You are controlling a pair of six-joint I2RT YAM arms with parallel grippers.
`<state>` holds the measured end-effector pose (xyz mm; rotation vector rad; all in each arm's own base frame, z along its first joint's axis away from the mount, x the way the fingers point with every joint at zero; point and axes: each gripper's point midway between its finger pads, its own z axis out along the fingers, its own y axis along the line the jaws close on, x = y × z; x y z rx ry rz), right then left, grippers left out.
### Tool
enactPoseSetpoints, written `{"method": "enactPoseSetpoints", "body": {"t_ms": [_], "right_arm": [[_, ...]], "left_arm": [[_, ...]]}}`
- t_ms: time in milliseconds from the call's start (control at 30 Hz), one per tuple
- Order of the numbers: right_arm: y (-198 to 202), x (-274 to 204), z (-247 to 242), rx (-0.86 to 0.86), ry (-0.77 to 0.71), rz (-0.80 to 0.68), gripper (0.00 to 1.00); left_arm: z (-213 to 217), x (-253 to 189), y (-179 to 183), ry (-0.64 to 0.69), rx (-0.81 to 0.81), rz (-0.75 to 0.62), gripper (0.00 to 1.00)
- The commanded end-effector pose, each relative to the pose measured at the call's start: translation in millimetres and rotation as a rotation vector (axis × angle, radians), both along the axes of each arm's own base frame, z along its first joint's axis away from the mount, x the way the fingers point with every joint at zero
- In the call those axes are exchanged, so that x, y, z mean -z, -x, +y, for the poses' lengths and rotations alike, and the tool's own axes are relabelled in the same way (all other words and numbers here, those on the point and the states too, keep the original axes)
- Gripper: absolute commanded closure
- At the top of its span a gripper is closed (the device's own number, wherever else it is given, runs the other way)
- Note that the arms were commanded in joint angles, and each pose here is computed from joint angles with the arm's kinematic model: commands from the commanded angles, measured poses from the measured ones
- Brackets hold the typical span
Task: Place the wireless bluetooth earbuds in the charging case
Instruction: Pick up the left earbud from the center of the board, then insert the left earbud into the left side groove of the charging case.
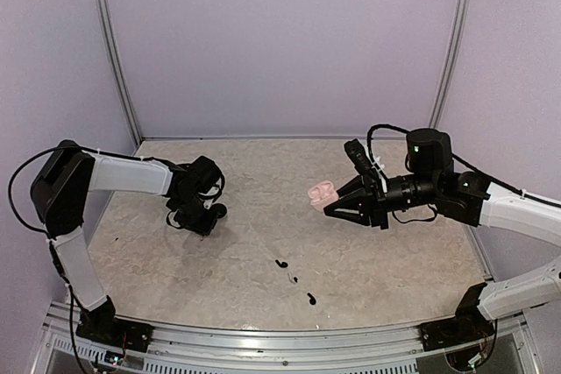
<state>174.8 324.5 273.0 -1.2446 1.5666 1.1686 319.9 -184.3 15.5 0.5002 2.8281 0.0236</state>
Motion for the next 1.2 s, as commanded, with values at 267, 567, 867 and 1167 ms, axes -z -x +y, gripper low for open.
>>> {"method": "enactPoseSetpoints", "body": {"t_ms": [267,567,867,1167], "right_arm": [[-4.4,-5.9,-1.2,0.017,-0.02,-0.025,1.0],[-9.7,-18.3,-1.5,0.028,-0.071,-0.172,1.0],[-17.2,-32.6,-5.1,0.081,-0.159,-0.414,1.0],[-15.8,-44.8,-1.9,0.124,-0.226,-0.586,1.0]], "left_arm": [[-21.7,-35.0,-8.5,0.15,0.022,-0.119,0.9],[-76.4,-162.6,-15.6,0.442,0.143,-0.515,0.91],[-125.1,-297.2,30.5,0.748,0.322,-0.905,0.93],[-142.5,-365.7,87.1,0.956,0.46,-1.143,0.93]]}}
